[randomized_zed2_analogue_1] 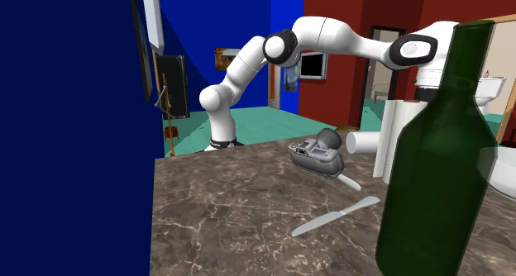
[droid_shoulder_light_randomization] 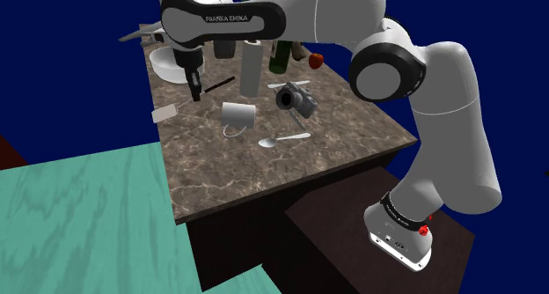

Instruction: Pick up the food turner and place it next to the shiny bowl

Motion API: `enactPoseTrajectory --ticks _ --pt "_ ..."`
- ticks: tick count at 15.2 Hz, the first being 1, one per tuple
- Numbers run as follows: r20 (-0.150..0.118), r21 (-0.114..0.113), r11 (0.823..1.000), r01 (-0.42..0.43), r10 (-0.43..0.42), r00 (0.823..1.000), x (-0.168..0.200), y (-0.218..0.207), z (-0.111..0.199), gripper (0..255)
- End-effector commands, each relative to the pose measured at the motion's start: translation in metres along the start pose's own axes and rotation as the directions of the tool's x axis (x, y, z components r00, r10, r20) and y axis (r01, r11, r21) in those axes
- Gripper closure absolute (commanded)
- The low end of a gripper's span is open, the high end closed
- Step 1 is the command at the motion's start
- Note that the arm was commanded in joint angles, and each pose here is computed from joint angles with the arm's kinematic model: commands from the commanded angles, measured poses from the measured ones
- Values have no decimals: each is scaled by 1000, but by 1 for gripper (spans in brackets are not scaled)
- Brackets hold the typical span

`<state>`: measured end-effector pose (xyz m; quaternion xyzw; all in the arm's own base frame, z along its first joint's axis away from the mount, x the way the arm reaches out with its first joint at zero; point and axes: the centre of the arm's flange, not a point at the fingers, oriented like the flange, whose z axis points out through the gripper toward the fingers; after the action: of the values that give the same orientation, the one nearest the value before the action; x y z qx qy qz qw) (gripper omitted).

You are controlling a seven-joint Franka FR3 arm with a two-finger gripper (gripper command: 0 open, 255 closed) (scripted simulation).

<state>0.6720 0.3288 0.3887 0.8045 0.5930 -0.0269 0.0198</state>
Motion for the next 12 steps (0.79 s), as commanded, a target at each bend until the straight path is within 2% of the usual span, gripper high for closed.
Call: enactPoseTrajectory --ticks 1,6,12 --pt "-1 -1 1000 0 0 1000 1 0 11 255" --pt "-1 -1 1000 0 0 1000 3 0 38 255" --pt "-1 -1 1000 0 0 1000 3 0 38 255"
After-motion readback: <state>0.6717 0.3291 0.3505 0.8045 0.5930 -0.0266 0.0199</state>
